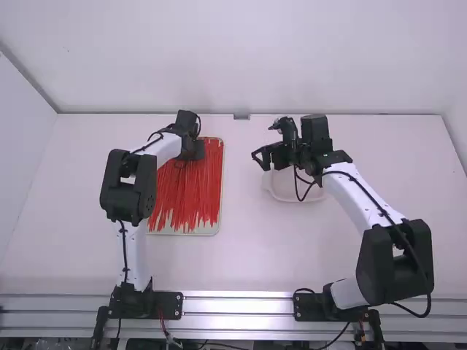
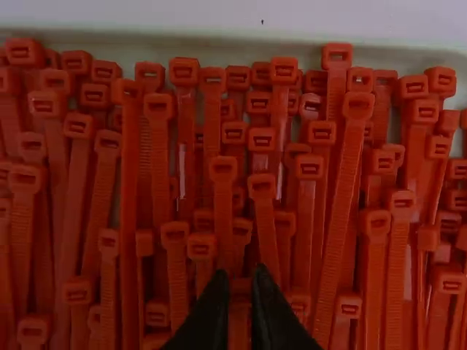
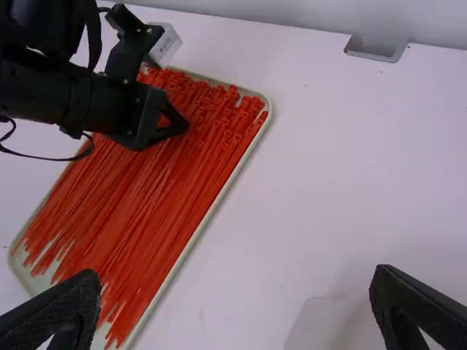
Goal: Fasten the cable tie
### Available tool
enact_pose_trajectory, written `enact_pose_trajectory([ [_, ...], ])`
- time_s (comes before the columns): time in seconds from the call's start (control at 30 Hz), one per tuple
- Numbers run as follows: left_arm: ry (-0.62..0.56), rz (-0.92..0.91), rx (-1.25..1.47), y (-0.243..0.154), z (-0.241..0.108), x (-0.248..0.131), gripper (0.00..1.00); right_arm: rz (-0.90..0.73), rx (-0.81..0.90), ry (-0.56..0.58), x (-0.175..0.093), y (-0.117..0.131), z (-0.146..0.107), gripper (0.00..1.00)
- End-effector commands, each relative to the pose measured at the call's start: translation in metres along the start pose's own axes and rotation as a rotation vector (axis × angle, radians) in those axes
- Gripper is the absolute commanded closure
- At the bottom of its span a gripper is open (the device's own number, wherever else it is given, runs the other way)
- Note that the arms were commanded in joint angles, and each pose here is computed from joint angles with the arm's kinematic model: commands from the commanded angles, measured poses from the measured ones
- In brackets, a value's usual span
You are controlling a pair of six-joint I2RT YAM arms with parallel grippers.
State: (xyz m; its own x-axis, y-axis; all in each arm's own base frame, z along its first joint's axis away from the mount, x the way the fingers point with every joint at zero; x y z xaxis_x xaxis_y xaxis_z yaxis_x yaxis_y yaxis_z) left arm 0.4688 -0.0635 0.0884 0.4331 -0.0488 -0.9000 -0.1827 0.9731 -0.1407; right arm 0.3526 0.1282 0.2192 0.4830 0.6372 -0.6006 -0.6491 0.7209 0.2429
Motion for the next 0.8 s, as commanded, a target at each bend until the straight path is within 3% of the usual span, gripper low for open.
enact_pose_trajectory([
  [0.0,-0.025,0.011,-0.013,-0.001,0.011,-0.005,0.95,-0.003,-0.011,-0.026,-0.003,-0.001,0.012,0.02],
  [0.17,-0.089,-0.013,-0.016,-0.008,0.033,-0.038,0.98,-0.003,-0.011,-0.026,-0.003,-0.001,0.012,0.02],
  [0.37,-0.225,-0.063,-0.017,-0.016,0.056,-0.112,0.98,0.009,-0.017,-0.04,-0.003,0.0,0.014,0.02],
  [0.77,-0.419,-0.156,-0.009,-0.013,0.034,-0.235,0.98,0.245,-0.051,-0.143,-0.007,0.018,0.029,0.02],
])
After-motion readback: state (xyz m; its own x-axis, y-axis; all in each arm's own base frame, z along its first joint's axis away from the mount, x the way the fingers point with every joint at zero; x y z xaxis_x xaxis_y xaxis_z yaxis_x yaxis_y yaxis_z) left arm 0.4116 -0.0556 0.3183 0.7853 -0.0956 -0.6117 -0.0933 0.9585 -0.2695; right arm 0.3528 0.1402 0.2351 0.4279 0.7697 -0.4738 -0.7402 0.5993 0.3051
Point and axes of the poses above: each hand's point on the last joint's axis, 136 mm out from that joint toward the fingers, its own x axis out along the fingers, its own y axis along the line the jaws close on, z = x × y, the point moved 9 cm from there along -x, back along the fingers, and after that the axes turned 8 degrees about -x, right-handed, at the moved point
